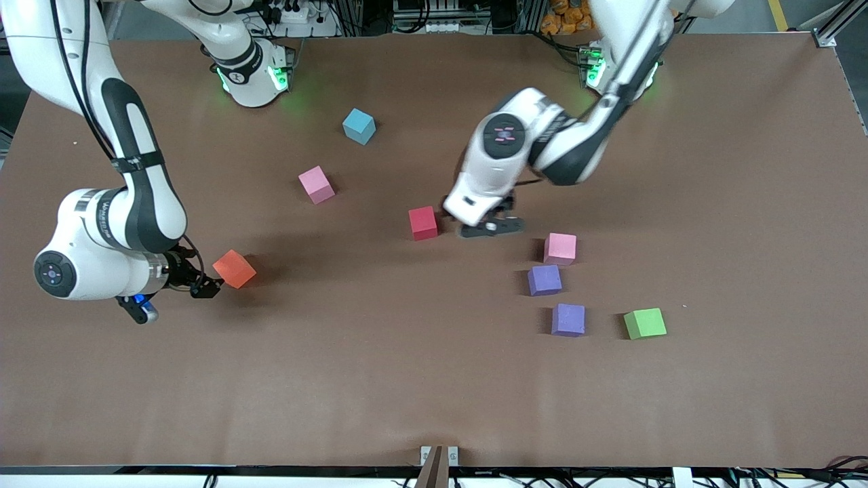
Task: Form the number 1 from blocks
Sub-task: 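Grasp the orange cube with the right gripper while the left gripper grasps the red cube, then place the red cube with the left gripper while the right gripper lifts the orange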
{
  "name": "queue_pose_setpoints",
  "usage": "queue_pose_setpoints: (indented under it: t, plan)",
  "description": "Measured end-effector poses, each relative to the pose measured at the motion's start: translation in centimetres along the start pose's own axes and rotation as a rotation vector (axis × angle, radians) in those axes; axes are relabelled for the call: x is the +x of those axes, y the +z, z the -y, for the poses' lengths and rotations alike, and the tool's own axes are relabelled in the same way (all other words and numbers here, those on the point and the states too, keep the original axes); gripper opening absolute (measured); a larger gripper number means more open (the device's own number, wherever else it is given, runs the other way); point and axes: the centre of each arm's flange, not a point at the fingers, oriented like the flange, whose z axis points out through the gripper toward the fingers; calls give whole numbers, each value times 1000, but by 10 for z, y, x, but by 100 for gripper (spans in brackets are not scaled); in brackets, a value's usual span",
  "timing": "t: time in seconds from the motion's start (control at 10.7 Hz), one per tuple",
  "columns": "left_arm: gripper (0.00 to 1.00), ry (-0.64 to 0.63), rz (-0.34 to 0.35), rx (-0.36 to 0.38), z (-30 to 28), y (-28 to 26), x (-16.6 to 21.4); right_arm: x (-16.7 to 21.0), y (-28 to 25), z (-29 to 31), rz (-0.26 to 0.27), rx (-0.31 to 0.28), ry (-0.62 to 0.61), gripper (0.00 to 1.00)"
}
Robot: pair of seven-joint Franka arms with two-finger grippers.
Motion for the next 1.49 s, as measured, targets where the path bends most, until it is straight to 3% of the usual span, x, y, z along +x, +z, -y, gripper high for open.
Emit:
queue_pose_setpoints:
  t: [0.47, 0.75, 1.21, 1.31, 1.4, 1.49]
  plan:
    - [100, -57, -18, 51, -51, 71, -20, 3, 24, -7, 7, 1, -16, 100]
    - [100, -62, -23, 32, -60, 74, -23, 6, 31, 1, -12, 33, -15, 100]
    - [99, -34, -29, 53, -70, 102, -38, 4, 45, 8, -11, 26, -59, 100]
    - [92, -32, -27, 57, -70, 106, -39, 4, 48, 8, -7, 22, -72, 100]
    - [72, -31, -26, 60, -70, 108, -40, 4, 52, 7, -1, 16, -87, 100]
    - [63, -28, -27, 59, -71, 108, -41, 3, 58, 5, 8, 9, -101, 100]
